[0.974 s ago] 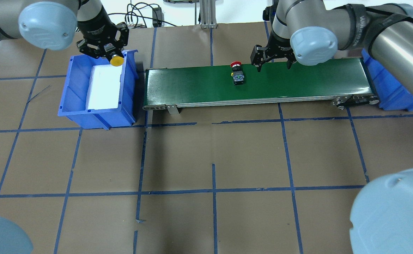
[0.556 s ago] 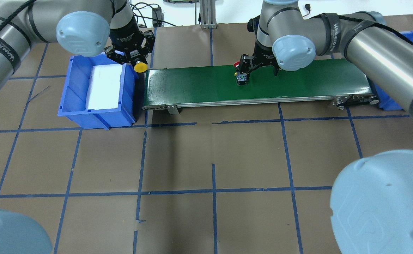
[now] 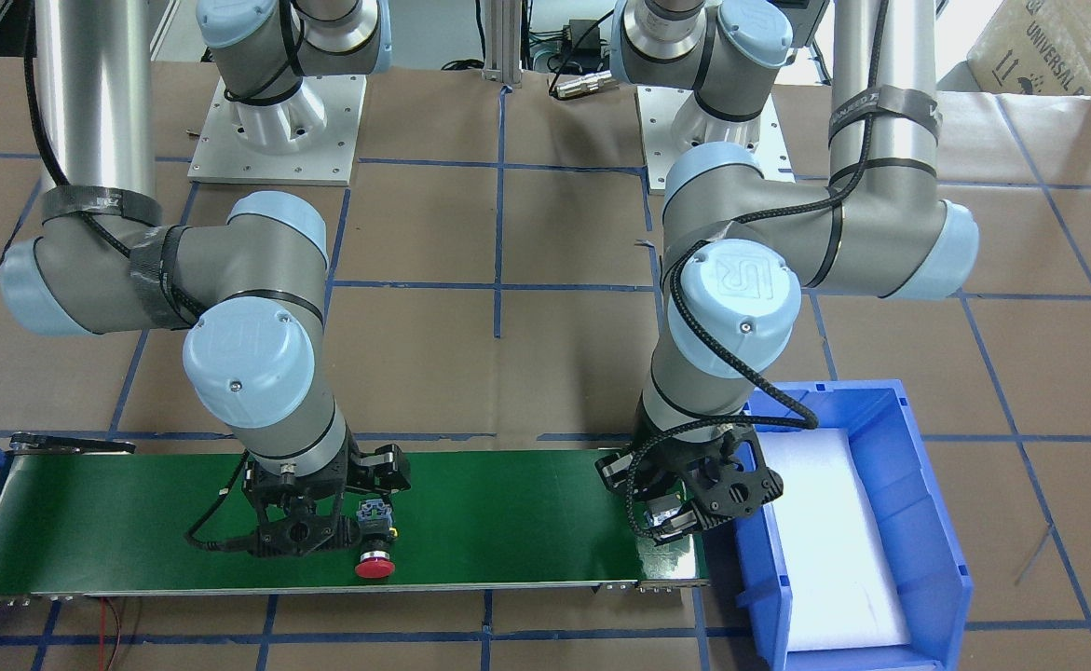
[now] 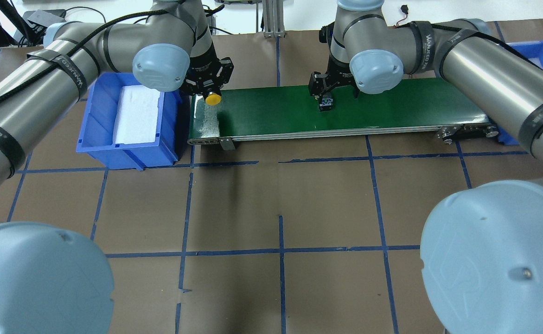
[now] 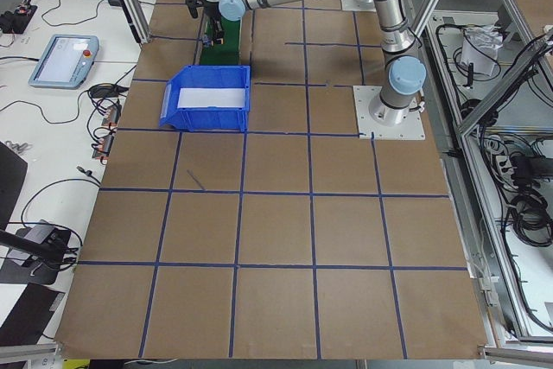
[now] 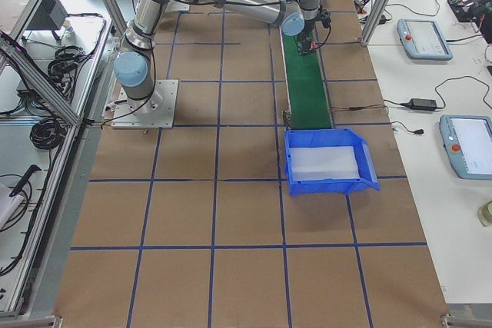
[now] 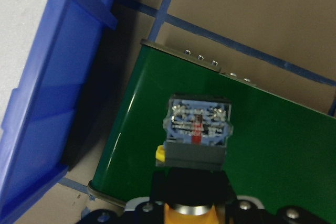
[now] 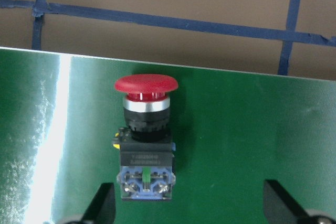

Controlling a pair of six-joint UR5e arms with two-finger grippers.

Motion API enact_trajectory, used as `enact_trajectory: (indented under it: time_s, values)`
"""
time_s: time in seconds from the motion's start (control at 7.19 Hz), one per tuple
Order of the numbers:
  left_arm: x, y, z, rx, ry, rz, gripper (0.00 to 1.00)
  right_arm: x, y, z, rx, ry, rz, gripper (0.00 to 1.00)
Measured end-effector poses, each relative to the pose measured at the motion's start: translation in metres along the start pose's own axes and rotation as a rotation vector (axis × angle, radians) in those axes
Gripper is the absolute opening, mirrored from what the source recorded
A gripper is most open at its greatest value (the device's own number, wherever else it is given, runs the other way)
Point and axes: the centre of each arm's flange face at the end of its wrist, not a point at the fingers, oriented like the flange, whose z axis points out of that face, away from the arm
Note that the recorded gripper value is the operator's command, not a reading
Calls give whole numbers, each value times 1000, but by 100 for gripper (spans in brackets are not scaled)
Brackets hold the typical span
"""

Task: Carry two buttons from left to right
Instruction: 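Place the yellow button on the belt while the right gripper carries the red one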

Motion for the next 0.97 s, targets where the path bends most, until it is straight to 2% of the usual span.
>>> enact_trajectory:
  time_s: [0.28,0.42,0.56,0.7,0.83,0.97]
  values:
    - [5,-3,15,5,4,1,27,0,-9,8,3,-1,1,96]
    - [6,-5,24,8,6,1,27,1,-10,12,-1,-1,2,88]
    - [8,-7,32,12,8,1,28,2,-10,16,-3,-1,3,31]
    - [9,-7,36,13,8,2,55,2,-11,18,-5,-7,4,5]
    - [10,-7,38,13,7,3,100,2,-12,19,-6,-23,6,5]
    - [10,-7,39,15,7,3,100,2,-13,18,-8,-39,8,5]
